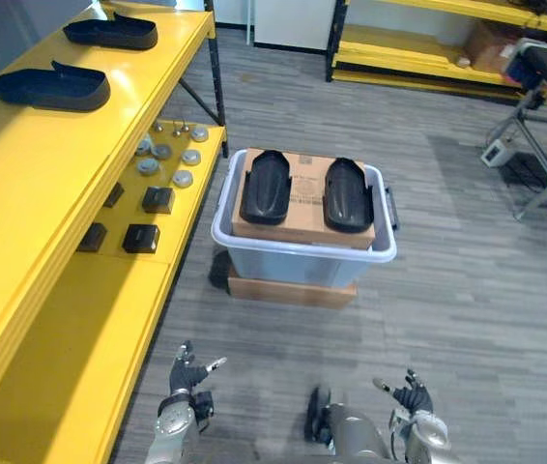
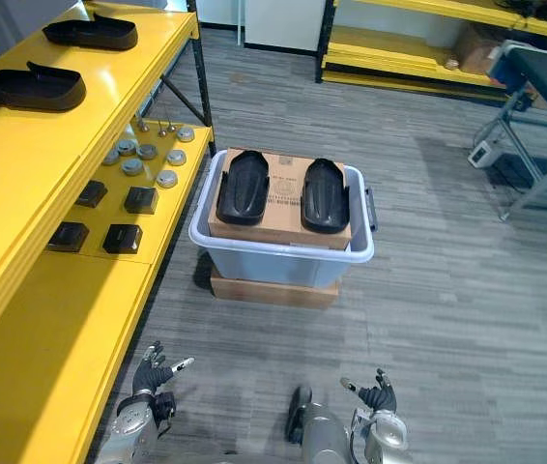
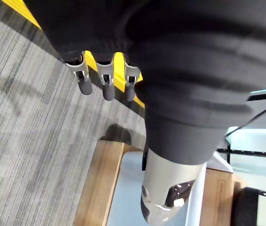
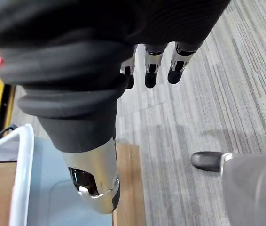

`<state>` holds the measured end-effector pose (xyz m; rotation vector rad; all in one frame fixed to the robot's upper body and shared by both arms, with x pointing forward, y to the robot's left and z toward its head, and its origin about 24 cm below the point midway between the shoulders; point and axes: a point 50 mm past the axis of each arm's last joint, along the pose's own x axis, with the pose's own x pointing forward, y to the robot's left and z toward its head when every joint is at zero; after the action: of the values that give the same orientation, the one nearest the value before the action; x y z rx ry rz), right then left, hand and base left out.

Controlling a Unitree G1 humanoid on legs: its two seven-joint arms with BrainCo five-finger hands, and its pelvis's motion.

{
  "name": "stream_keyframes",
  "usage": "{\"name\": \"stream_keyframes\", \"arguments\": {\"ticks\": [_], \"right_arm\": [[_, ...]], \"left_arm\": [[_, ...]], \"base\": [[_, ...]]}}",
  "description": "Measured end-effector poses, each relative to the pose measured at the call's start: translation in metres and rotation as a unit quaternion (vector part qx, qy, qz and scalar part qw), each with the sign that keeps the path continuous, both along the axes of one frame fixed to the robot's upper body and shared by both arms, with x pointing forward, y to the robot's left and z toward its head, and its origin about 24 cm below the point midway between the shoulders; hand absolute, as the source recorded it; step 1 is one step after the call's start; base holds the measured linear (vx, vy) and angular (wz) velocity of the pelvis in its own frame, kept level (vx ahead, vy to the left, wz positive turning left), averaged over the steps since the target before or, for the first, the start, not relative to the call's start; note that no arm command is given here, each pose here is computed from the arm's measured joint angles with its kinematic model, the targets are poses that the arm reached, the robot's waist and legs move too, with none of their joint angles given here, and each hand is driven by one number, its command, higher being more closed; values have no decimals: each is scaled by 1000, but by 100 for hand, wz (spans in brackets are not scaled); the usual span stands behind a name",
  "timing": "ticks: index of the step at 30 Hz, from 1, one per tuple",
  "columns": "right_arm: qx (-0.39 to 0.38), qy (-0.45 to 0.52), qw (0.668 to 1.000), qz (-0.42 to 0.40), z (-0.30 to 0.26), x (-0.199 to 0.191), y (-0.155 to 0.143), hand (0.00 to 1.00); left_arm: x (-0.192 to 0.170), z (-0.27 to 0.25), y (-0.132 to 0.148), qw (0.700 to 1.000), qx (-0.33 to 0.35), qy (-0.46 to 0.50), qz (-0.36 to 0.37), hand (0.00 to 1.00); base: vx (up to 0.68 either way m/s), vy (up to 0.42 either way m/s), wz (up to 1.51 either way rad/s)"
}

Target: Walk over and take plastic housings, then place them on the shelf

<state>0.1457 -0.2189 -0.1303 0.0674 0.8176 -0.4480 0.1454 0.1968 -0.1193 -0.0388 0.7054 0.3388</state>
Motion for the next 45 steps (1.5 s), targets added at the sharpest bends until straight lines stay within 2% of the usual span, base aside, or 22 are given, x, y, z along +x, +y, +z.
{"name": "stream_keyframes", "arguments": {"ticks": [2,7,10,16,21,25,29,31,36,40,45], "right_arm": [[-6,-11,1000,12,4,6,0,0],[-4,-36,999,16,9,18,4,0],[-5,-21,1000,-12,5,6,-6,0],[-9,0,999,-47,-1,-12,-13,0],[-29,-30,992,-117,12,-8,-45,0],[-97,-95,974,-183,47,-1,-98,0],[-183,-192,945,-193,102,21,-131,0],[-209,-226,933,-186,122,33,-135,0],[-250,-296,909,-155,161,73,-124,0],[-280,-334,895,-94,186,105,-105,0],[-282,-342,896,-38,192,138,-80,0]], "left_arm": [[-2,-2,-10,1000,-17,0,7,0],[-2,-2,-13,1000,-26,-2,-1,0],[-4,-5,-17,999,-31,8,-5,0],[-5,-5,-1,1000,-6,14,-9,0],[-6,-2,12,1000,13,14,-12,0],[-16,-3,14,1000,17,21,-14,0],[-21,-5,11,999,11,28,-30,0],[-20,-6,8,999,12,29,-41,0],[-20,-6,4,998,10,28,-50,0],[-23,-8,-3,998,3,31,-59,0],[-35,-12,-5,997,-1,47,-58,0]], "base": [[468,-180,18],[300,-14,-29],[199,184,-7],[144,123,-11],[32,33,-32],[31,4,-33],[67,0,-20],[67,-6,-5],[16,-2,5],[-38,-9,19],[-98,6,19]]}}
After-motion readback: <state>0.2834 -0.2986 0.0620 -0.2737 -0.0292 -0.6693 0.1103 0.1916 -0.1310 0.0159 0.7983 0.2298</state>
